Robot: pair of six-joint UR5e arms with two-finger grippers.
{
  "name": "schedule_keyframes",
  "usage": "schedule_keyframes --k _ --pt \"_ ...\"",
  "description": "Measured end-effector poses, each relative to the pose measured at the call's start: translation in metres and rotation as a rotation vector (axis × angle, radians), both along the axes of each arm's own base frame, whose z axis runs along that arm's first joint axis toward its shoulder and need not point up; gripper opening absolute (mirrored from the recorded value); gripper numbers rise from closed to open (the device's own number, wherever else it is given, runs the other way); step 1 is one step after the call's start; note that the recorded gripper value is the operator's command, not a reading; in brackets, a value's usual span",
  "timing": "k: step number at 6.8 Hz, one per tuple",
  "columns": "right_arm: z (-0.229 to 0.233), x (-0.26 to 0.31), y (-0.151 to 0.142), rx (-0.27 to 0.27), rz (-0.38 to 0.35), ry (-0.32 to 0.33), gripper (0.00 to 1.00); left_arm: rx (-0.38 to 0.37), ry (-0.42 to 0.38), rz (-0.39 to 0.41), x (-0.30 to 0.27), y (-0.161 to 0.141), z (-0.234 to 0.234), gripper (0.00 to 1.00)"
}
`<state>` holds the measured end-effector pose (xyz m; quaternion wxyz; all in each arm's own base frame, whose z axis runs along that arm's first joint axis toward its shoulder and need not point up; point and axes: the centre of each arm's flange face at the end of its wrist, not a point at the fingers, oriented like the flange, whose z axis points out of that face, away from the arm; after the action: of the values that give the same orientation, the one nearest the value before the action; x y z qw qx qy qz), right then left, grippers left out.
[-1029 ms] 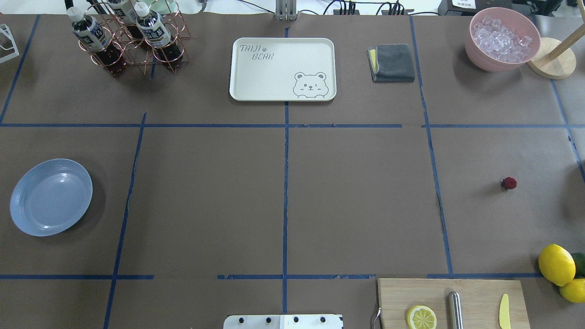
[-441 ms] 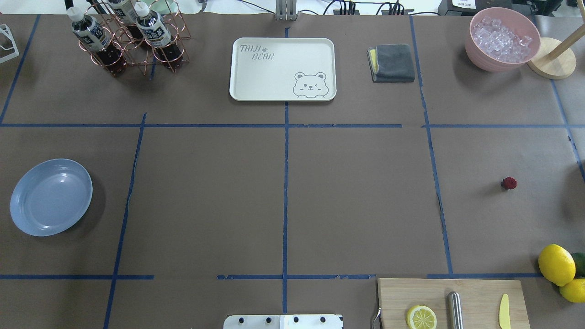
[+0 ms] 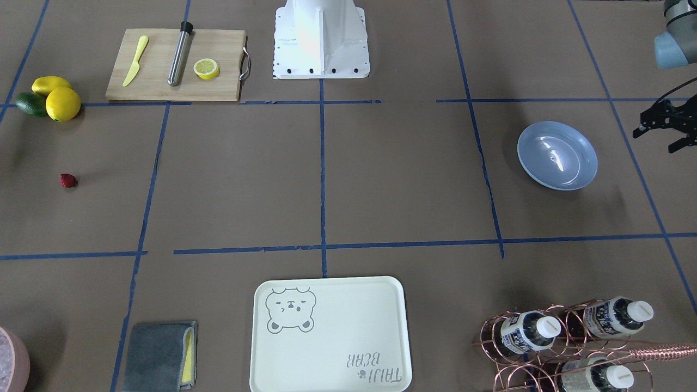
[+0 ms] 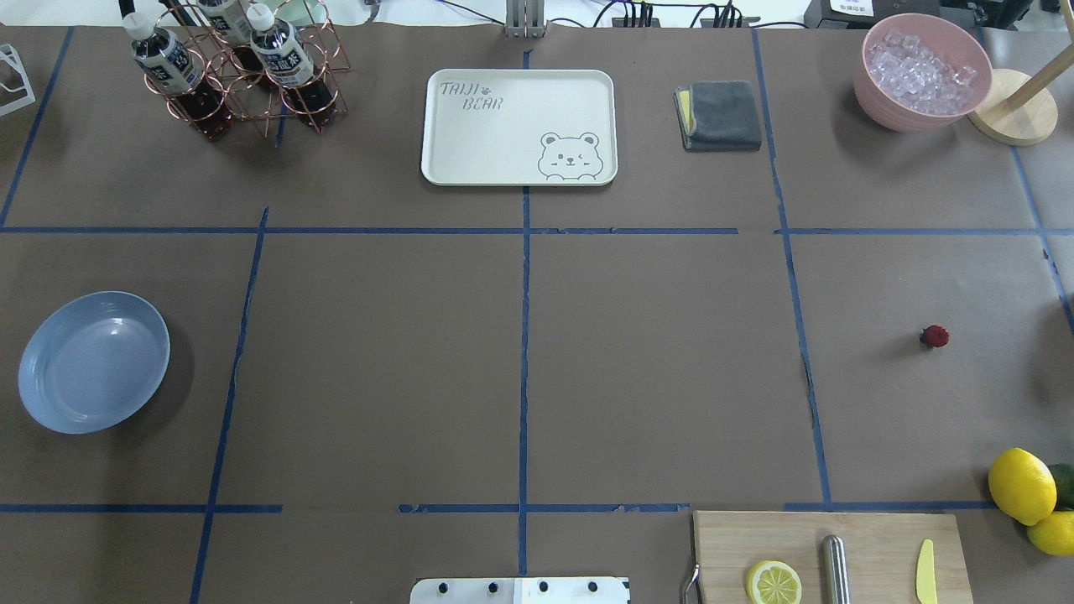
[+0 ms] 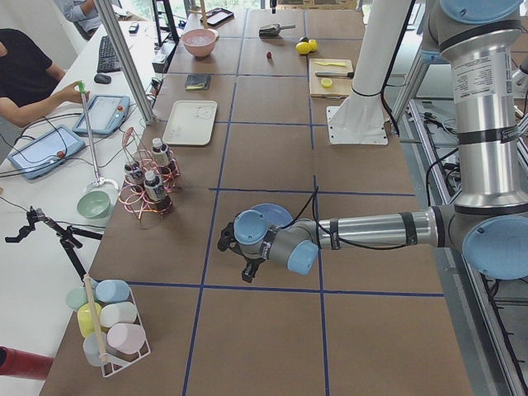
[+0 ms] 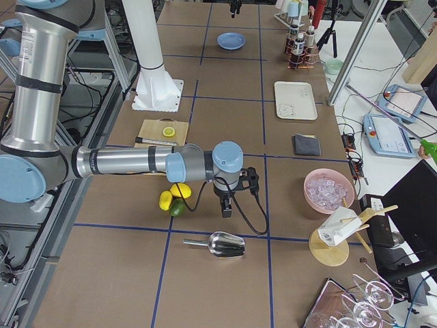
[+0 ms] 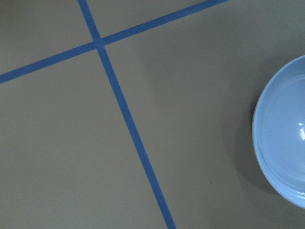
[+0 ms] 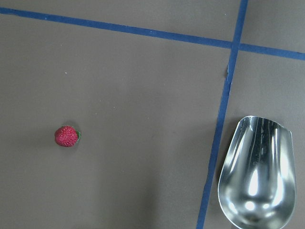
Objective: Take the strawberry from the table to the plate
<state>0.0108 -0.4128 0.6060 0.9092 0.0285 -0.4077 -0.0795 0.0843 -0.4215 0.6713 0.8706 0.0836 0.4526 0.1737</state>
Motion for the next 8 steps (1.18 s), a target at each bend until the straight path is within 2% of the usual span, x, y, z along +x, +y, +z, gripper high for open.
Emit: schedule_keyframes --k 1,3,4,5,6,8 --pt "-0.001 0.000 0.000 0.001 0.000 -0.001 1.00 0.014 0.021 0.022 0.032 0.004 -0.007 1.00" --pt "-0.001 0.000 0.000 0.001 -0.001 -0.001 1.00 0.062 0.004 0.055 0.086 0.011 -0.008 1.00" --pt "-0.001 0.000 0.000 0.001 -0.001 -0.001 1.00 0.052 -0.007 0.044 0.096 0.013 -0.007 0.92" --pt "-0.001 -0.001 0.000 0.002 -0.001 -0.001 1.00 0.022 -0.011 0.020 0.099 0.013 -0.006 0.61" --pt "-0.001 -0.001 0.000 0.003 -0.002 -0.002 1.00 -0.009 -0.012 -0.003 0.100 0.013 -0.007 0.43" --pt "-0.001 -0.001 0.000 0.004 -0.002 -0.002 1.00 -0.049 -0.017 -0.030 0.101 0.013 -0.004 0.49"
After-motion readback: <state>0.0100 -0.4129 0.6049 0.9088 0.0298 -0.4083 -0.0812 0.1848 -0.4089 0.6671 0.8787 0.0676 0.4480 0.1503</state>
